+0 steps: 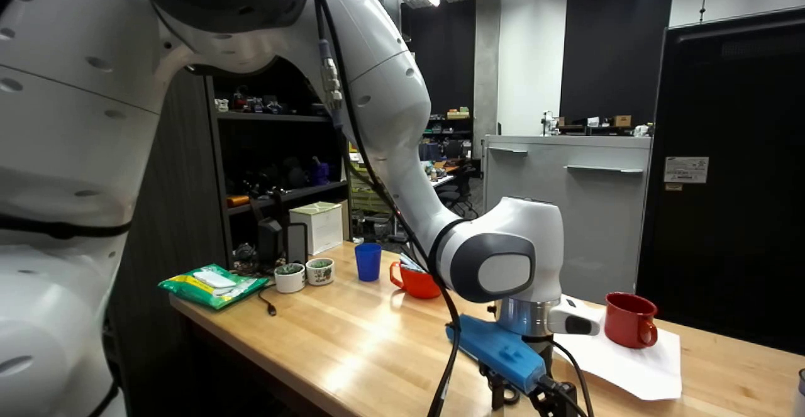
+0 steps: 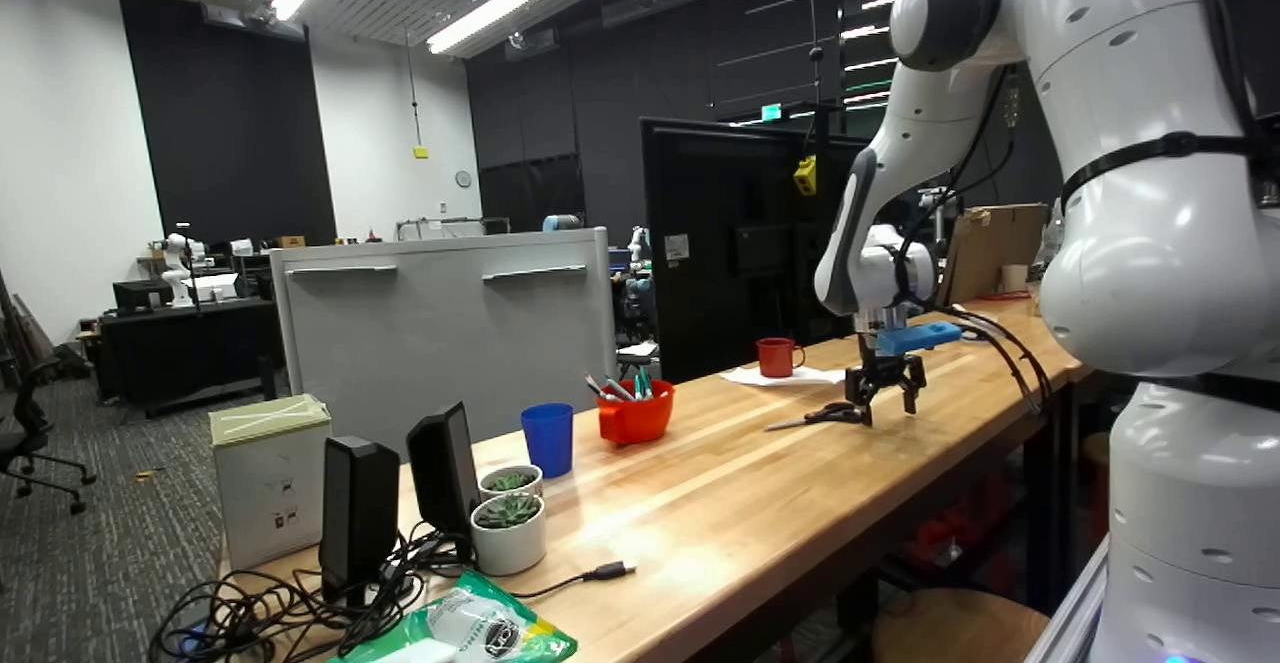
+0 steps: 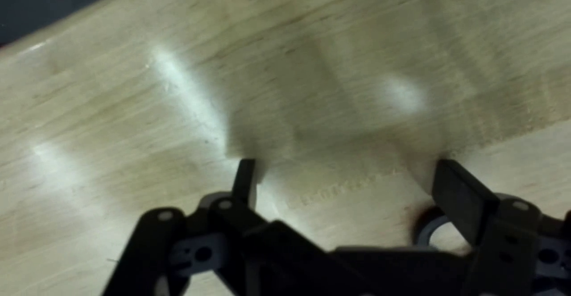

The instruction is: Move the black pair of scissors to the right and turn it in the opposite direction

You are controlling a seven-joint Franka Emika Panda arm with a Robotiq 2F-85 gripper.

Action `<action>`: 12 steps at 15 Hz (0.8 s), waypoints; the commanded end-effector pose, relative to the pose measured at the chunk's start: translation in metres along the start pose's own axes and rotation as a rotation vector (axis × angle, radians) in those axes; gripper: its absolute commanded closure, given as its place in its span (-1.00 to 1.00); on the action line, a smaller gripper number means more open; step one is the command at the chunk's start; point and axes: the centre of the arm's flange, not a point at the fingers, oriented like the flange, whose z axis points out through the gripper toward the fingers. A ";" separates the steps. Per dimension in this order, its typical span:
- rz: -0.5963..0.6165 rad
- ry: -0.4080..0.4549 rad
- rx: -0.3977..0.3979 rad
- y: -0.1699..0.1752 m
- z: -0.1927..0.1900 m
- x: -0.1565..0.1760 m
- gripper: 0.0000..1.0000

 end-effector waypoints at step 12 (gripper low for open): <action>0.020 -0.008 0.000 -0.003 0.005 0.012 -1.00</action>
